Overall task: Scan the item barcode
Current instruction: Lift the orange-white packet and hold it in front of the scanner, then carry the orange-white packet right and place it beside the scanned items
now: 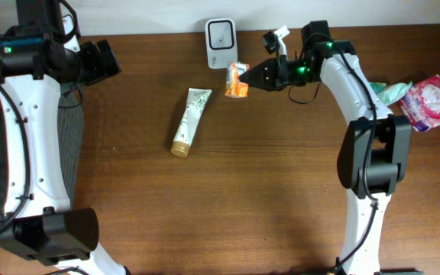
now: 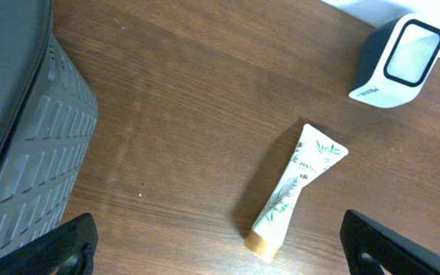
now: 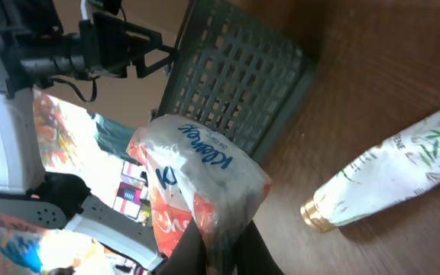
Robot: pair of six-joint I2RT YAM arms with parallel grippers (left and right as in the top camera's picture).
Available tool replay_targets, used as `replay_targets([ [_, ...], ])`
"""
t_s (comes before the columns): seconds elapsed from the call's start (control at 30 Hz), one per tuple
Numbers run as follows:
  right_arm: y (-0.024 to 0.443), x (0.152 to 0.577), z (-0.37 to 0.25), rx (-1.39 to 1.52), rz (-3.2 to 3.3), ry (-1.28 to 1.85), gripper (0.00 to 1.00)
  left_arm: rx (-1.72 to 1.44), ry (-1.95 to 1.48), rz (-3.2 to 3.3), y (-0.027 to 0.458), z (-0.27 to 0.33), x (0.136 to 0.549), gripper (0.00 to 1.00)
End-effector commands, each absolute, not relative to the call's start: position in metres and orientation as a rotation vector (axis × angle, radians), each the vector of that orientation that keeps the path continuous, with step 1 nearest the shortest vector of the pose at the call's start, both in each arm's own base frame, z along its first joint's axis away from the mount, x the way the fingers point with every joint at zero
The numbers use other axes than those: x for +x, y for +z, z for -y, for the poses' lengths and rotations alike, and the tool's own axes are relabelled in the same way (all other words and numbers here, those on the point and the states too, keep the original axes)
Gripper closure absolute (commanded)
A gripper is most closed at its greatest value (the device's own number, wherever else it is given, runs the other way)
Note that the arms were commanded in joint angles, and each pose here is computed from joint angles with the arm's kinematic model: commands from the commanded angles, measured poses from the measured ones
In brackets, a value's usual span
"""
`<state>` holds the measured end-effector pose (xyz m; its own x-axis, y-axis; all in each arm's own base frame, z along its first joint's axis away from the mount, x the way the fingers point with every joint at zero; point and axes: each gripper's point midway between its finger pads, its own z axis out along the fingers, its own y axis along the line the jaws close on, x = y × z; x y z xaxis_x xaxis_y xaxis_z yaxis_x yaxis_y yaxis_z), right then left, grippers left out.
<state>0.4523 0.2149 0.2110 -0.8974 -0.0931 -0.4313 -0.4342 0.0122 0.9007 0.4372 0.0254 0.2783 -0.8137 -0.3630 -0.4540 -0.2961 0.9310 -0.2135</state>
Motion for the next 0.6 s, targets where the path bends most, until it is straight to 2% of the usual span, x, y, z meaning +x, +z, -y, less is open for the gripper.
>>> replay_targets([
  [0.0, 0.232, 0.443, -0.23, -0.647, -1.962, 1.982, 0.96, -0.472, -0.176, -2.57, 0.283, -0.028, 0.438, 0.01],
  [0.07, 0.216, 0.448, -0.232, -0.59, -2.101, 1.906, 0.96, -0.472, -0.176, -2.57, 0.283, -0.028, 0.438, 0.01],
  [0.13, 0.177, 0.462, -0.226, -0.423, -2.392, 1.673, 0.96, -0.472, -0.176, -2.57, 0.283, -0.028, 0.438, 0.01],
  [0.2, 0.135, 0.479, -0.21, -0.207, -2.655, 1.306, 0.96, -0.472, -0.176, -2.57, 0.283, -0.028, 0.438, 0.01],
  [0.27, 0.116, 0.493, -0.194, -0.142, -2.744, 0.971, 0.96, -0.472, -0.176, -2.57, 0.283, -0.028, 0.438, 0.01],
  [0.47, 0.127, 0.524, -0.163, -0.136, -2.694, 0.167, 0.96, -0.472, -0.176, -2.57, 0.283, -0.028, 0.438, 0.01],
  [0.57, 0.141, 0.55, -0.164, -0.189, -2.542, -0.044, 0.96, -0.472, -0.176, -2.57, 0.283, -0.028, 0.438, 0.01],
])
